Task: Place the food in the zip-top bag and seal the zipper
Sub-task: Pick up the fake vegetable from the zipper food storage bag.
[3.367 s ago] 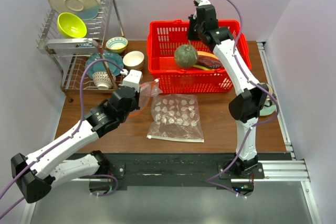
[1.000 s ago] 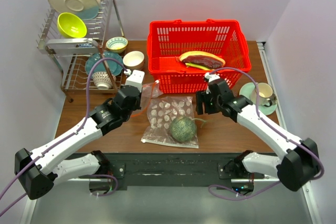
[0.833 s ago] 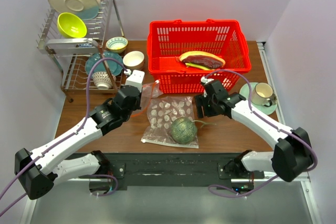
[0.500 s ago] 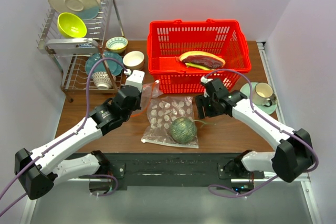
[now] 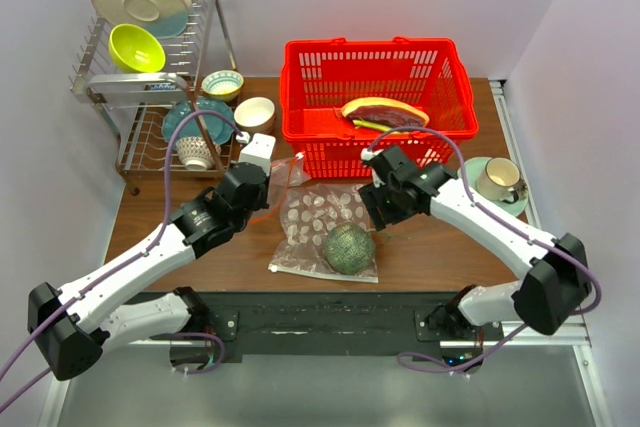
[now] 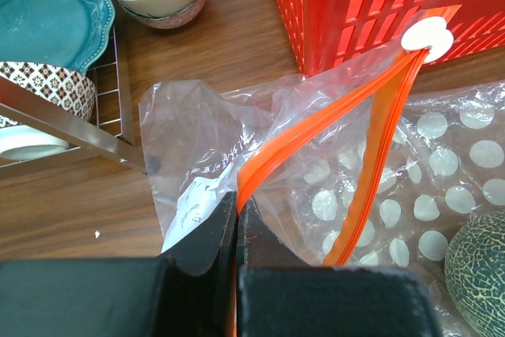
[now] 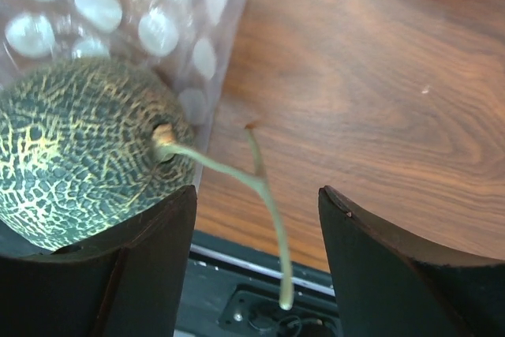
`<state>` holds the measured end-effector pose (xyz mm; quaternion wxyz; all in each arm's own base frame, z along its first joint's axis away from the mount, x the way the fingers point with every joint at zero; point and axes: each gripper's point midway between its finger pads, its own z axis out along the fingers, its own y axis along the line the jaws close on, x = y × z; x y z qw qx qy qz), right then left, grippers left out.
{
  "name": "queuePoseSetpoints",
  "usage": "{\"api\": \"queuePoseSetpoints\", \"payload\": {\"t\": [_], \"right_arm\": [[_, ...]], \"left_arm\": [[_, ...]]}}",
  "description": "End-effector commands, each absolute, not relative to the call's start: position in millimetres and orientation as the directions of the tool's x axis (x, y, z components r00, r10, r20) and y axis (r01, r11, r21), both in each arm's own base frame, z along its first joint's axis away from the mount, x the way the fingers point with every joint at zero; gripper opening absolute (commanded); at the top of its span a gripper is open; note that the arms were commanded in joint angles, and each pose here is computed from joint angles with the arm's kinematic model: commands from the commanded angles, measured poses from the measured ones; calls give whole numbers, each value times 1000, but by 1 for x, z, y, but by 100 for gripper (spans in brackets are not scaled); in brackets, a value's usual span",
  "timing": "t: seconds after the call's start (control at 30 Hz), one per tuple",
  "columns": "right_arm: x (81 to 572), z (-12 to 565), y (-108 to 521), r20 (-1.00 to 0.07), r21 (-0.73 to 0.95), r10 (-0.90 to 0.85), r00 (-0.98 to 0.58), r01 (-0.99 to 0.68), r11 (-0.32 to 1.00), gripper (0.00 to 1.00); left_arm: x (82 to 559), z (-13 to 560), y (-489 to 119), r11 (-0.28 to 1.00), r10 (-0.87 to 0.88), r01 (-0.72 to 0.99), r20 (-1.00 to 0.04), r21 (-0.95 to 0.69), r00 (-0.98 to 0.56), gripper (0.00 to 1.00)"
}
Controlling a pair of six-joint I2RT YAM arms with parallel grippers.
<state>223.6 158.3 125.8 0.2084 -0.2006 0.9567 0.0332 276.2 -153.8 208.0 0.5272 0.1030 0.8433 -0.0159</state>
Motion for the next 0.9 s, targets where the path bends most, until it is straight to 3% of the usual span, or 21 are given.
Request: {"api": "queuePoseSetpoints", "payload": {"t": [0.0,0.23,0.47,0.63,0.8,0.87], "right_arm": [[216,127,158,-360,-57,-431,-828,-441,896,66],[210,105,172,-300,-82,-494,-816,-494,866,66],[221,81,207,-351,-43,-546,-761,-569,821,61],[213,74,226,-374,50,-558,-741,-617,786,40],[202,80,242,-398,143,-548,-736,-640,755,0],[201,88,245,-428,166,-527,-734,-637,753,0]], "left_arm": [[282,221,-157,979,142,192,-912,71,-385,0],[280,226,-154,980,128,189,-919,60,-372,0],[281,224,-155,980,133,188,-917,64,-377,0],[281,222,-154,981,137,183,-914,71,-381,0],[282,220,-155,980,142,185,-911,75,-386,0],[282,219,-156,979,145,188,-910,76,-388,0]]}}
